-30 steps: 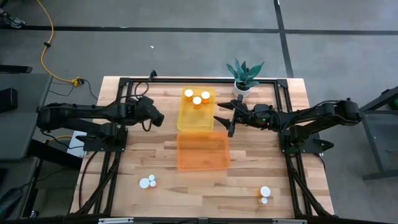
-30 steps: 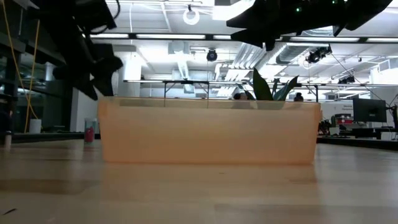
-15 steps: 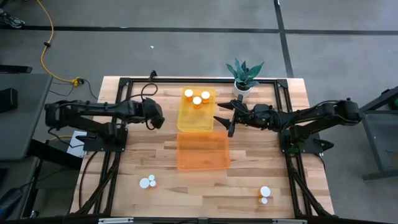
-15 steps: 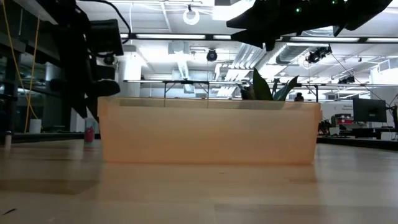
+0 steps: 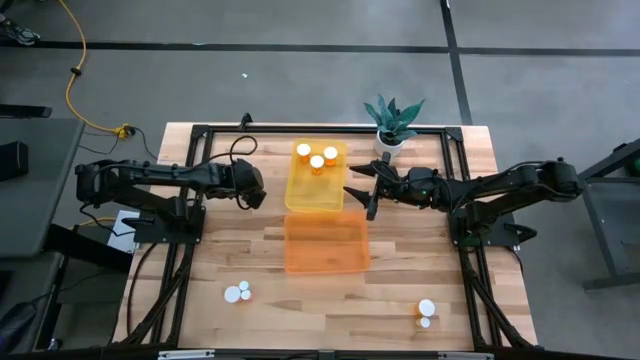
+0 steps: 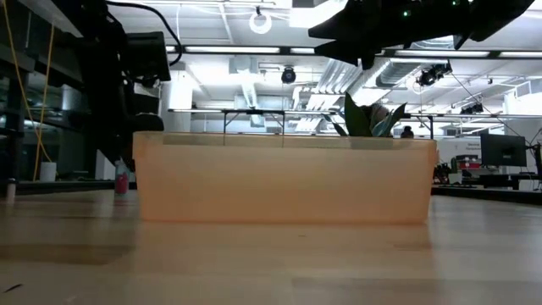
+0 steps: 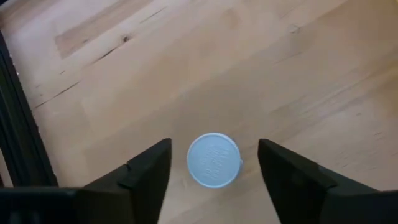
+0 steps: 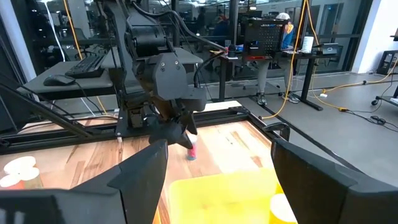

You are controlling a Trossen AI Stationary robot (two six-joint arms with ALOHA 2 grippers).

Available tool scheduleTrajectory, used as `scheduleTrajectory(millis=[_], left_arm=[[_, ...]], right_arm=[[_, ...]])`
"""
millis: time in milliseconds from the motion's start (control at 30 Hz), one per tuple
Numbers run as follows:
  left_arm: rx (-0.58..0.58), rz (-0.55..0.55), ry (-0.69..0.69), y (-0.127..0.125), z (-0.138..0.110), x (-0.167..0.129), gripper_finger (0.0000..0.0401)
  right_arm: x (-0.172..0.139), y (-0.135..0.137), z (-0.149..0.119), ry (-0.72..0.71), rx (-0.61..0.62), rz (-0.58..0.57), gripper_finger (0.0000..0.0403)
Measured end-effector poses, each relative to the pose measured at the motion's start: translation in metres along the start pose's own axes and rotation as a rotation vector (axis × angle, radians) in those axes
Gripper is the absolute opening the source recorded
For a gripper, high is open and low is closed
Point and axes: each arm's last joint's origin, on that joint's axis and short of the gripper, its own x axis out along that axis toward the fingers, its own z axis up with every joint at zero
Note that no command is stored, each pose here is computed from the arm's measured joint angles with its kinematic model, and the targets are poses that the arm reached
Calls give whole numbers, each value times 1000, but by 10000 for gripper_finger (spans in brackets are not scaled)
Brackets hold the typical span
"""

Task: Pick and place medicine bottles into bin by pill shape (circle, oval)
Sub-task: Put the blue capsule bottle into the yellow bin

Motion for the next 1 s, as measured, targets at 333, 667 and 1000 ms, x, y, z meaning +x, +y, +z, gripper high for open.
scheduleTrajectory(millis=[333, 667, 1000], left_arm=[[10, -4, -7, -1, 2, -2, 106], [42, 7, -212, -10, 29, -36, 108], [131, -278, -467, -43, 86, -85, 100]], right_arm=[[0, 0, 0, 0, 0, 0, 279], [0, 0, 0, 0, 0, -1, 279], [0, -1, 0, 0, 2, -39, 279]])
